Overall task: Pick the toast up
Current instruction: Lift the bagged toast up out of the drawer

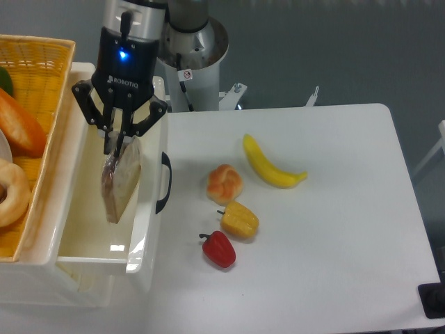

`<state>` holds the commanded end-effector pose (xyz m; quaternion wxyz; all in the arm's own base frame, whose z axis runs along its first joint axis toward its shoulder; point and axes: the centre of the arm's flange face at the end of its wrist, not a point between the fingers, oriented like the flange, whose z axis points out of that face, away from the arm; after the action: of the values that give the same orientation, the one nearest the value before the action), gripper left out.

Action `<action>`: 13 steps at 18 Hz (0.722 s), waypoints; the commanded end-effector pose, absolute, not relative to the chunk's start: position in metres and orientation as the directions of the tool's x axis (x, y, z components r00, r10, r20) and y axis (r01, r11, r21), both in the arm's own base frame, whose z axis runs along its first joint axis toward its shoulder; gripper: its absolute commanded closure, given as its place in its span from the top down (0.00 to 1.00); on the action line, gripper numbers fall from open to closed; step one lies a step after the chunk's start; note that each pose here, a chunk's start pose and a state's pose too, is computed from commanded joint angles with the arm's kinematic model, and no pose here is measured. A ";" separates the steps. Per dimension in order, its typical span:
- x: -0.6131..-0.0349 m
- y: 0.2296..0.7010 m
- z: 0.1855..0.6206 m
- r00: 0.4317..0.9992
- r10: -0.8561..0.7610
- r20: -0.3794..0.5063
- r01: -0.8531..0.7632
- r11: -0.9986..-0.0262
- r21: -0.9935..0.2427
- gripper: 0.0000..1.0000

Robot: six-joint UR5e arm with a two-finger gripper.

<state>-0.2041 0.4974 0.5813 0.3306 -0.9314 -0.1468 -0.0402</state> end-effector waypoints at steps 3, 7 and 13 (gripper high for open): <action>-0.201 0.493 0.589 0.953 0.239 0.184 0.301 -0.733 -0.609 0.00; -0.198 0.488 0.599 0.955 0.237 0.177 0.295 -0.723 -0.625 0.00; -0.204 0.473 0.604 0.954 0.244 0.176 0.299 -0.712 -0.635 0.00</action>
<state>-0.2040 0.4730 0.6038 0.3499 -0.9244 -0.1467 -0.0395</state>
